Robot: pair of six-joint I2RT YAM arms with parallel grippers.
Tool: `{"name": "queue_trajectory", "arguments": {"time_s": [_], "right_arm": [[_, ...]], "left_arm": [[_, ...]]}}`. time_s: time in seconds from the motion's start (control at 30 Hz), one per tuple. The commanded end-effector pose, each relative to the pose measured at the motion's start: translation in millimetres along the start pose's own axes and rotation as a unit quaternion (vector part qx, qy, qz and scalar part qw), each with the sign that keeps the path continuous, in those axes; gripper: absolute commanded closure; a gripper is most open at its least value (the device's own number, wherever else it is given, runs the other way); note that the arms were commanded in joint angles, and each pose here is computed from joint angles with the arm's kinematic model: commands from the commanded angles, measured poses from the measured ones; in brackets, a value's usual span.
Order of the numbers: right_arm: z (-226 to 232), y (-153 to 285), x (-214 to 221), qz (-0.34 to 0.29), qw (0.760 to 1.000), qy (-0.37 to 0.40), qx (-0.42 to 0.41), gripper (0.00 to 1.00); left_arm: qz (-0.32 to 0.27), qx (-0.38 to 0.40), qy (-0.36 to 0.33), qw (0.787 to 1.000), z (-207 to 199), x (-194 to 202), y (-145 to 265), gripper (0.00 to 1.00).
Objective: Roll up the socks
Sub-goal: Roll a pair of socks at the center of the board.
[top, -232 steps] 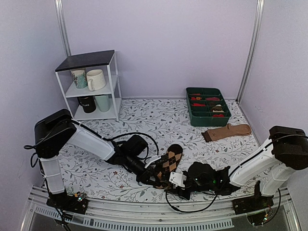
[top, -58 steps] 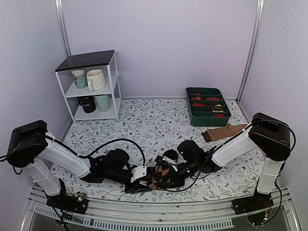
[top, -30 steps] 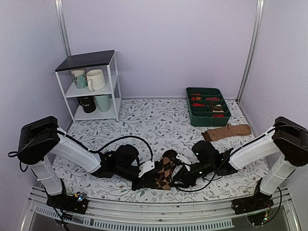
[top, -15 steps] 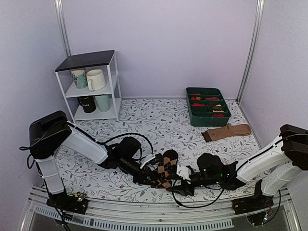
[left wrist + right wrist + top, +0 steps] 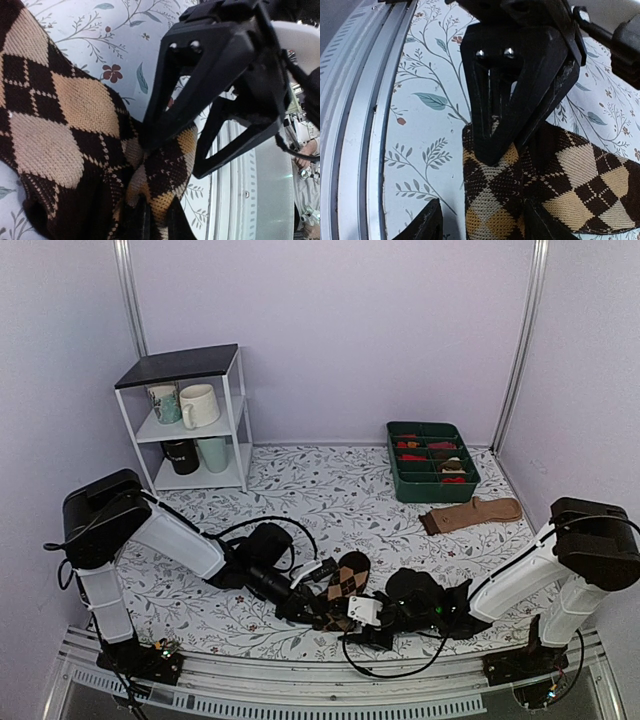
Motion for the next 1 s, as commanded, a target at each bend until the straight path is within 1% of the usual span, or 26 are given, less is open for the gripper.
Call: {"name": "queue_trajectory", "arguments": {"time_s": [0.0, 0.07, 0.17, 0.2, 0.27, 0.3, 0.33, 0.37, 0.43, 0.47, 0.5, 0.57, 0.73, 0.83, 0.97], "right_arm": [[2, -11, 11, 0.041, 0.999, -0.002, 0.006, 0.47], [2, -13, 14, 0.052, 0.999, -0.008, 0.007, 0.51], [4, -15, 21, 0.074, 0.997, -0.022, 0.001, 0.68], [5, -14, 21, 0.075, 0.997, -0.026, 0.000, 0.72], [5, -13, 20, 0.074, 0.997, -0.039, -0.003, 0.77], [5, -12, 20, 0.074, 0.996, -0.044, -0.005, 0.77], [5, -12, 20, 0.079, 0.996, -0.048, -0.005, 0.76], [5, -13, 20, 0.083, 0.995, -0.050, -0.002, 0.72], [1, -11, 19, 0.087, 0.995, -0.053, 0.017, 0.59], [-2, -8, 18, 0.085, 0.995, -0.052, 0.030, 0.55], [-5, -5, 15, 0.078, 0.995, -0.051, 0.042, 0.51], [-7, 4, 9, 0.057, 0.996, -0.041, 0.050, 0.48], [-8, 24, -18, -0.019, 0.999, -0.018, 0.035, 0.46], [-8, 25, -24, -0.033, 0.999, -0.013, 0.026, 0.46], [-4, 17, -26, -0.036, 0.999, -0.010, 0.003, 0.46]], "left_arm": [[0.087, -0.045, 0.100, 0.990, 25, 50, -4, 1.00], [0.088, -0.043, 0.099, 0.990, 25, 51, -3, 1.00], [0.085, -0.043, 0.096, 0.991, 24, 49, -2, 1.00], [0.082, -0.045, 0.093, 0.991, 24, 48, -1, 1.00], [0.077, -0.046, 0.088, 0.992, 25, 45, -1, 0.97], [0.077, -0.045, 0.086, 0.992, 25, 43, -2, 0.97], [0.080, -0.044, 0.086, 0.992, 26, 43, -3, 0.98], [0.082, -0.043, 0.086, 0.992, 27, 43, -4, 0.99], [0.084, -0.040, 0.086, 0.992, 27, 43, -5, 1.00], [0.085, -0.039, 0.087, 0.992, 28, 44, -5, 1.00], [0.085, -0.040, 0.087, 0.992, 28, 44, -5, 1.00], [0.086, -0.041, 0.089, 0.991, 29, 46, -5, 1.00], [0.087, -0.045, 0.091, 0.991, 30, 48, -5, 1.00], [0.084, -0.044, 0.091, 0.991, 30, 48, -4, 1.00], [0.086, -0.045, 0.092, 0.991, 30, 48, -4, 1.00]]}}
Point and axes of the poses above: each gripper's point midway between its finger pads, its own y axis back along the fingers, its own z axis along the line the jaws close on, x = y × z, the point moved 8 cm from there along y, back along the fingers, and after that the axes turned 9 degrees about y, right-handed, at the moved point
